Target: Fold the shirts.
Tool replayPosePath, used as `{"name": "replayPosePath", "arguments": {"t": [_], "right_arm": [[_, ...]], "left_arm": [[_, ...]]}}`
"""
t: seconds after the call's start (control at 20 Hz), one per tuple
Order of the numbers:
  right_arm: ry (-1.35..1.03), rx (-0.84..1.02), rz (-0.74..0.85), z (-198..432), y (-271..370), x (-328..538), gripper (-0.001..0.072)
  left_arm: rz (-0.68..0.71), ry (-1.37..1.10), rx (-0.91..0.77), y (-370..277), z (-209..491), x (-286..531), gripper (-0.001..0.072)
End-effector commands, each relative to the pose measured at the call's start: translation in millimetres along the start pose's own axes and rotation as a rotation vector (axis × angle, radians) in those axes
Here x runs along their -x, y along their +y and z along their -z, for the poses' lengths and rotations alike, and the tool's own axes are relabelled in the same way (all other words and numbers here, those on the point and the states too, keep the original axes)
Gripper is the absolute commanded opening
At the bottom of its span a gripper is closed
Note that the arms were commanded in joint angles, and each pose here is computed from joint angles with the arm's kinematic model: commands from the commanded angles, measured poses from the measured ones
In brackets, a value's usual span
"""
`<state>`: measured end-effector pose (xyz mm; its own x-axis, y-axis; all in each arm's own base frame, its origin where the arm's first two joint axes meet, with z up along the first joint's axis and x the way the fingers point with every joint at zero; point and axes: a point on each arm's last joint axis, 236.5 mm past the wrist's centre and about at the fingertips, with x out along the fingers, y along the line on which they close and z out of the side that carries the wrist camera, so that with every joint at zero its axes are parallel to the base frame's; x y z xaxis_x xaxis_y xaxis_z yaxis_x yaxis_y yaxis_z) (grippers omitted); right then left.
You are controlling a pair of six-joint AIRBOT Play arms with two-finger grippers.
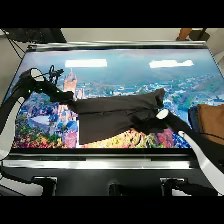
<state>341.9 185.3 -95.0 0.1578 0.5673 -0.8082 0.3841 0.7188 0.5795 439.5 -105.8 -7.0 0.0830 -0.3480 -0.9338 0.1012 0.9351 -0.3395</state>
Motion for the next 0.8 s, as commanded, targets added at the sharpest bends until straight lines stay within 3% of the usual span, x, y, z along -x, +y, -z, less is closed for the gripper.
{"name": "replayPosePath", "arguments": {"t": [0.0,0.2,0.35,0.4,0.45,0.55,0.75], "right_arm": [[-0.036,0.039,0.039,-26,-19,45,0.0039],[-0.158,0.068,0.138,-69,-69,120,0.0039],[-0.158,0.019,0.117,-69,-77,144,0.0071],[-0.087,0.027,0.112,-53,-75,139,0.0247],[-0.005,0.045,0.101,-31,-70,129,0.0480],[0.163,0.092,0.039,22,-49,98,0.0676],[0.129,0.106,-0.076,56,4,31,0.0704]], "left_arm": [[0.004,-0.012,-0.014,-4,1,9,0.0029],[0.059,0.023,-0.016,-21,9,8,0.0029],[0.081,0.027,-0.055,-37,10,4,0.0029],[0.082,0.028,-0.073,-40,11,2,0.0029],[0.082,0.027,-0.077,-43,11,1,0.0029],[0.082,0.022,-0.080,-44,10,1,0.0029],[0.082,0.021,-0.079,-44,9,1,0.0029]]}}
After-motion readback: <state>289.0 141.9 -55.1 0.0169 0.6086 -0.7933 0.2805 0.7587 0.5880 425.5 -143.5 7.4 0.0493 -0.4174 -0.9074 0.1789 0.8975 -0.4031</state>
